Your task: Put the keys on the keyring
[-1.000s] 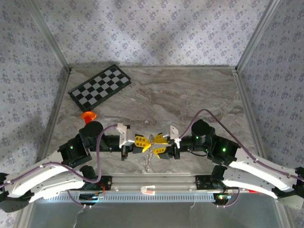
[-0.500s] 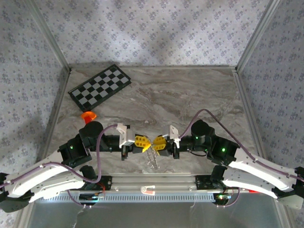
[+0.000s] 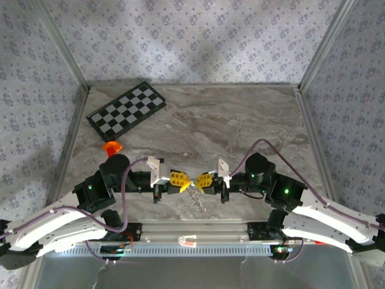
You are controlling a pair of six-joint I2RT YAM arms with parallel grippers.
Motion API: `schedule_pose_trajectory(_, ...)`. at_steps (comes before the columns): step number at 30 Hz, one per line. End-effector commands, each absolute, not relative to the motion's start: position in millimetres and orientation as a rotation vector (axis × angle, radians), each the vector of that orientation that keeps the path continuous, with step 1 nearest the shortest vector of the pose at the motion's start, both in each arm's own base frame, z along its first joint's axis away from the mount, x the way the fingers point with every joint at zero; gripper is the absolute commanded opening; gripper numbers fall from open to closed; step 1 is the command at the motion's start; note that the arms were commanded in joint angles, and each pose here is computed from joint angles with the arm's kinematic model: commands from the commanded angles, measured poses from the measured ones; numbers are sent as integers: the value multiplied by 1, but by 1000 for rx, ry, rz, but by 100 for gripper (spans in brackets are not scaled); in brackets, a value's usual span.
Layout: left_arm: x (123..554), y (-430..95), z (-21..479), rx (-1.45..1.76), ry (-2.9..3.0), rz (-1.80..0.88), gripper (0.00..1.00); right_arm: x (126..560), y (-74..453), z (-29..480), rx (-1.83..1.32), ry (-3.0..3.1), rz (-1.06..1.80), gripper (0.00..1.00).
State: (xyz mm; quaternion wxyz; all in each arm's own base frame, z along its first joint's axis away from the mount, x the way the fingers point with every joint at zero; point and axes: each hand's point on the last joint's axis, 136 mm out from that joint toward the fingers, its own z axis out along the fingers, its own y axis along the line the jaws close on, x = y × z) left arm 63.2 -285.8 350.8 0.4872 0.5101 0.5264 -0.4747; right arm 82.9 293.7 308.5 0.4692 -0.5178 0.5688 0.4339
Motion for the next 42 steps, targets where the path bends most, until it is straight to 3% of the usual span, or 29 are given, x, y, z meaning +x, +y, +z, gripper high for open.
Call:
schedule_pose_trajectory(1, 61, -281, 370, 1200, 1215, -1166, 0, 83, 287, 311, -1273, 1393, 1020, 0)
schedule_pose_trajectory(42, 81, -292, 331, 1229, 1365, -1059, 0, 88, 275, 324, -1303, 1394, 900, 0)
